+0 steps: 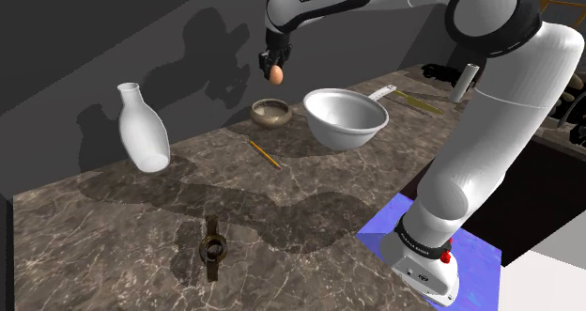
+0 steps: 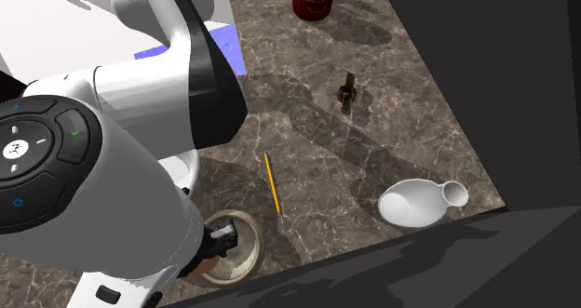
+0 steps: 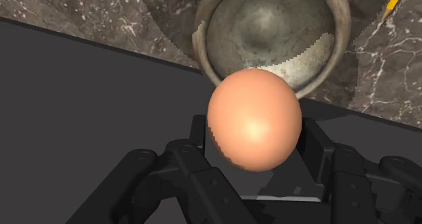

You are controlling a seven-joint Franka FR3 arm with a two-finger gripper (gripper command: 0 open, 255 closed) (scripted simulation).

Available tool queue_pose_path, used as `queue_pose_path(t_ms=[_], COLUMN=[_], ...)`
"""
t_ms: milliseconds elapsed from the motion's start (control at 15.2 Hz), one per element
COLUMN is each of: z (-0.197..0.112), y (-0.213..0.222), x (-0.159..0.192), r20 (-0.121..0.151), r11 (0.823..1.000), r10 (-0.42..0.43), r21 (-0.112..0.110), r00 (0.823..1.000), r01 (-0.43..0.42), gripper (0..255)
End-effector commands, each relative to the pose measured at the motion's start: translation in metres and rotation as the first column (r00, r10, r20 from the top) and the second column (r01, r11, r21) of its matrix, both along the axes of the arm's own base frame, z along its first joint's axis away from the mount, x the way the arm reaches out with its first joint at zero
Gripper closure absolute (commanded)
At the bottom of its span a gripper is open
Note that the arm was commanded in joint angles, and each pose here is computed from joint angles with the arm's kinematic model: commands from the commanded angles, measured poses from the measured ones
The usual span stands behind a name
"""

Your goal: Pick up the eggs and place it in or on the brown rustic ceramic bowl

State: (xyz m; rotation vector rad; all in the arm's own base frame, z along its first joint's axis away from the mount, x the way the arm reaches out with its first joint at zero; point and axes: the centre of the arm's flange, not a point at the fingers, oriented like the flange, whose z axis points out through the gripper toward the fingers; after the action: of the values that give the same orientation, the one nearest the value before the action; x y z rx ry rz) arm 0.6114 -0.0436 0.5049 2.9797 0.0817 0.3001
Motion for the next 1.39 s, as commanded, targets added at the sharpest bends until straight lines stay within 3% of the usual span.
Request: queue_pose_path(t_ms=[0, 726, 1254, 1320], z=[-0.010, -0.071, -0.071, -0.071], y=[0.000, 0.000, 0.000, 0.000], x=[0.000, 0.000, 0.000, 0.000], r20=[0.001, 0.001, 0.001, 0.001], r11=[1.000, 1.000, 1.000, 1.000], r10=[0.001, 0.001, 0.001, 0.001], r21=[0.000, 0.000, 0.000, 0.000], r00=[1.000, 1.000, 1.000, 1.000], r01=[-0.001, -0.001, -0.001, -0.001], gripper=[255, 255, 255, 0])
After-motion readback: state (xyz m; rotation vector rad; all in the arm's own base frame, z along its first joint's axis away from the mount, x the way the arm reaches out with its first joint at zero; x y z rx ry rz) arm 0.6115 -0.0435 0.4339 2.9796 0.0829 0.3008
